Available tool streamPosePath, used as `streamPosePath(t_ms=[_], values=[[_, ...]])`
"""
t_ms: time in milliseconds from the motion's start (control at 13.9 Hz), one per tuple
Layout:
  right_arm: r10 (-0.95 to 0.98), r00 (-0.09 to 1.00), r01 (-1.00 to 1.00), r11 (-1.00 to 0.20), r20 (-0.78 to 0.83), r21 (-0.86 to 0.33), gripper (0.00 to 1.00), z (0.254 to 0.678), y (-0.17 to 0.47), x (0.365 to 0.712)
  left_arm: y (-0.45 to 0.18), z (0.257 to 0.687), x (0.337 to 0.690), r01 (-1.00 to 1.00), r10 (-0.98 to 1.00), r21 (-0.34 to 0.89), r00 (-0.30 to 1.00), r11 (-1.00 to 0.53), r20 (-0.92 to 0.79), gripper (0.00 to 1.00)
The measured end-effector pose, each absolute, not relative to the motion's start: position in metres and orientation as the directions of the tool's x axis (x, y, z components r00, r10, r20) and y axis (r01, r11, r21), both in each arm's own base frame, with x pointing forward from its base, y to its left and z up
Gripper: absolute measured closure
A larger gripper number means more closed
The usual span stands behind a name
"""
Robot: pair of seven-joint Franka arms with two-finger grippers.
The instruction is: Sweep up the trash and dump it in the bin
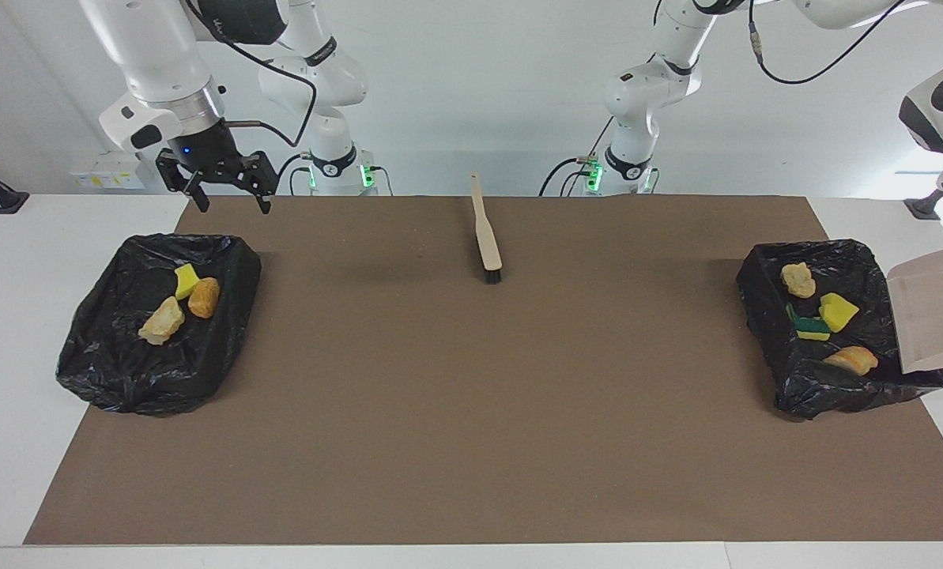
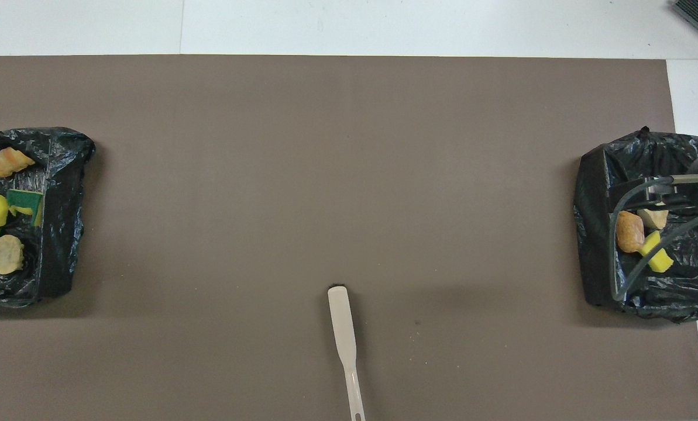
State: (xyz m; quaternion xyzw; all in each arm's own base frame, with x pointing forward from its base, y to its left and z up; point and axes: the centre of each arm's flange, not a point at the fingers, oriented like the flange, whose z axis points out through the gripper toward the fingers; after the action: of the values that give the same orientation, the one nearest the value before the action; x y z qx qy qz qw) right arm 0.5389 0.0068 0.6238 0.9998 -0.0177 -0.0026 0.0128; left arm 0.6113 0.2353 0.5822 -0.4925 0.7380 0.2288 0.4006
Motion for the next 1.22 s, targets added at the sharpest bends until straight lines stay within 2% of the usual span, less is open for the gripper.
streamPosePath(t_ms=[216, 648, 936, 1225], values=[[-0.042, 0.999, -0.042, -0.999, -0.005, 0.026, 0.00, 0.624, 0.003, 0.539, 0.225, 0.596, 0.613, -0.929, -0.578, -0.089, -0.146, 0.358, -0.803, 0.69], [-0.080, 0.997, -0.080, -0.997, -0.007, 0.023, 0.00, 0.624, -0.001, 0.539, 0.168, 0.633, 0.604, -0.958, -0.830, -0.287, 0.172, -0.015, -0.531, 0.69], [-0.081, 0.997, -0.081, -0.996, -0.006, 0.021, 0.00, 0.624, 0.000, 0.538, 0.091, 0.630, 0.593, -0.870, -0.816, -0.332, 0.471, -0.365, -0.335, 0.69], [-0.082, 0.997, -0.082, -0.996, -0.005, 0.021, 0.00, 0.625, 0.000, 0.538, -0.009, 0.603, 0.579, -0.755, -0.745, -0.282, 0.646, -0.592, -0.167, 0.69]])
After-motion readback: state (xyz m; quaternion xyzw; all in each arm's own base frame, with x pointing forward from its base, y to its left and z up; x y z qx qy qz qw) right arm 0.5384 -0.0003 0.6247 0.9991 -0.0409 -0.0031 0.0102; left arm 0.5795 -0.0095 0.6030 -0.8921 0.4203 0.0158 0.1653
